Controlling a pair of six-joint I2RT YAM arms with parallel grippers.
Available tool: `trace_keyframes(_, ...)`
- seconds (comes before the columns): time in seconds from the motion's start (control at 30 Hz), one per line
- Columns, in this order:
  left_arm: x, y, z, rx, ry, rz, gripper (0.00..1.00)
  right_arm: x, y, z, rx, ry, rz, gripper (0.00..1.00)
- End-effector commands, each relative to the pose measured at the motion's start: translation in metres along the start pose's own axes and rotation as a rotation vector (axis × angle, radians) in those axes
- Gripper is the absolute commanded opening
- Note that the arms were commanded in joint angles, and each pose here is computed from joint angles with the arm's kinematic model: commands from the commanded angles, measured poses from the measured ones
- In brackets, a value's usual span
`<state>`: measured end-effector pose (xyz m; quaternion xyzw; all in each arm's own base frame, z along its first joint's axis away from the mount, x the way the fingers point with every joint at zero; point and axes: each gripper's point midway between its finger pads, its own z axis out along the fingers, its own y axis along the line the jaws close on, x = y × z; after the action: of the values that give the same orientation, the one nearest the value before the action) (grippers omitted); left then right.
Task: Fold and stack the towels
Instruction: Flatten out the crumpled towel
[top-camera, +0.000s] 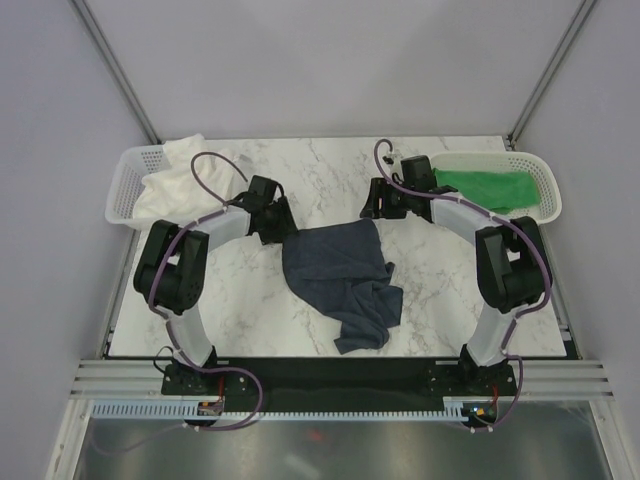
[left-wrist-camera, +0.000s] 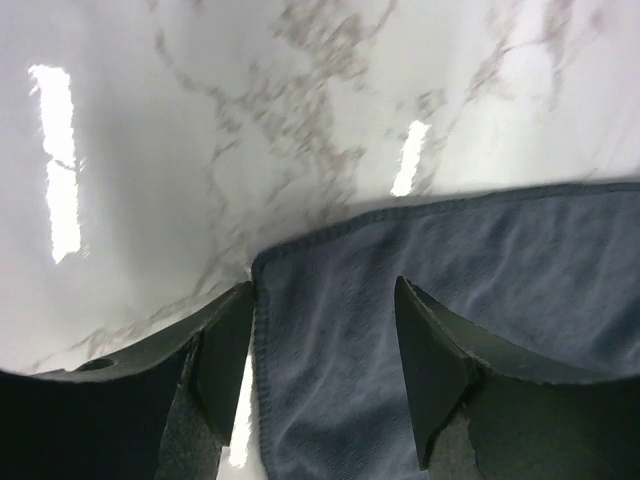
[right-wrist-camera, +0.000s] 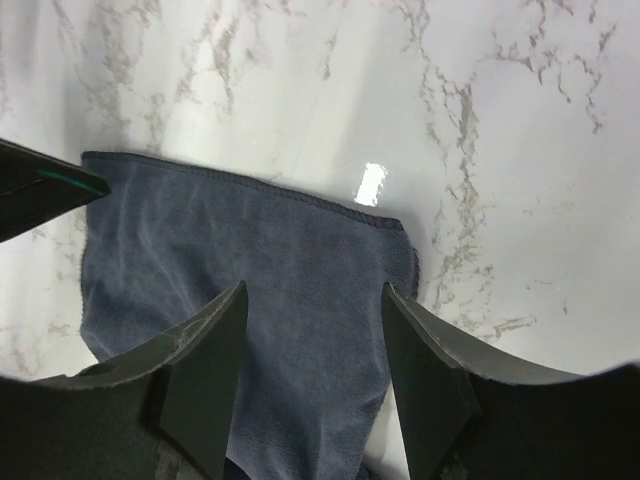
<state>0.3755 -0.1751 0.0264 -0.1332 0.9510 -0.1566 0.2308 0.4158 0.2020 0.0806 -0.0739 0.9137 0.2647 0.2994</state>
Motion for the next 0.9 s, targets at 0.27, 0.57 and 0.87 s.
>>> trace_keyframes(0.27, -0.014, -0.035, 0.0, 0.115, 0.058, 0.134, 0.02, -0.012, 0.003, 0.009, -0.094, -0.029, -0.14, 0.78)
trace_keyframes(0.57, -0.048, -0.038, -0.048, 0.09, -0.048, 0.321, 0.02, -0.003, 0.024, 0.047, -0.345, 0.08, -0.186, 0.89)
trace_keyframes(0.87, -0.05, -0.013, -0.037, 0.017, -0.036, 0.307, 0.02, -0.004, 0.033, 0.069, -0.472, 0.152, -0.179, 0.87)
